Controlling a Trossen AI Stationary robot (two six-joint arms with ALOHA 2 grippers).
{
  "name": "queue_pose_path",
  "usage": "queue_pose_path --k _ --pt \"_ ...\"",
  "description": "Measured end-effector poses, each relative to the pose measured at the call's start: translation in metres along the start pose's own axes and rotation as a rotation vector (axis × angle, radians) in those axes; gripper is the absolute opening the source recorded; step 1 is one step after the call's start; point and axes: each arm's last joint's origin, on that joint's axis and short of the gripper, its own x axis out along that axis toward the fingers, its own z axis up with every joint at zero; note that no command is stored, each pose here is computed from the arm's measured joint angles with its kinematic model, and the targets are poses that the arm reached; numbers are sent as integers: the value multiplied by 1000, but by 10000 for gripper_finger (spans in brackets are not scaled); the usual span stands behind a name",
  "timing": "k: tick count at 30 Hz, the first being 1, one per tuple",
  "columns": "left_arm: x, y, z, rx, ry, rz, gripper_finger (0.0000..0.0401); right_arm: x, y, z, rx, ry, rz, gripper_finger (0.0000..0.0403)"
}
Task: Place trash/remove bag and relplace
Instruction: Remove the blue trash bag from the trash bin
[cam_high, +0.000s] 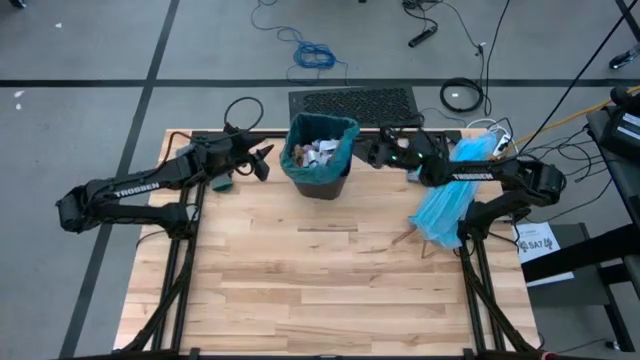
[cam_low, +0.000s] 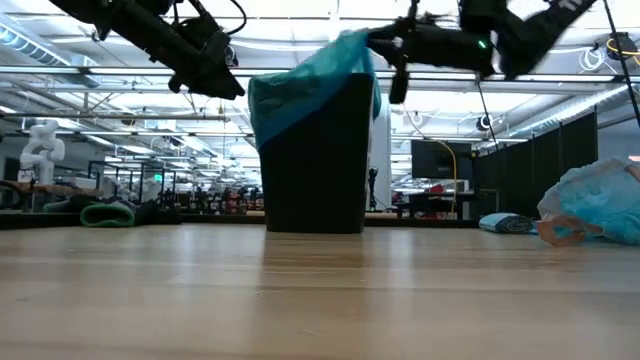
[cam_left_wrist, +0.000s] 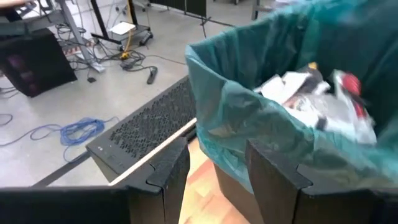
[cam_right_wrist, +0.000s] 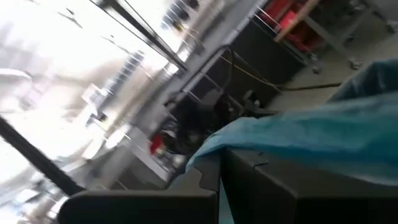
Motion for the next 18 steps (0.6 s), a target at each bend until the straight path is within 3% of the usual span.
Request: queue_pose_path --k 5,11,18 --pt "0 2 4 -13 -41 8 162 36 26 27 -122 72 -79 0" --pt "0 2 5 -15 -47 8 162 68 60 62 -241 102 -96 0" --pt "0 2 5 -15 -47 7 162 81 72 75 -236 187 -181 0"
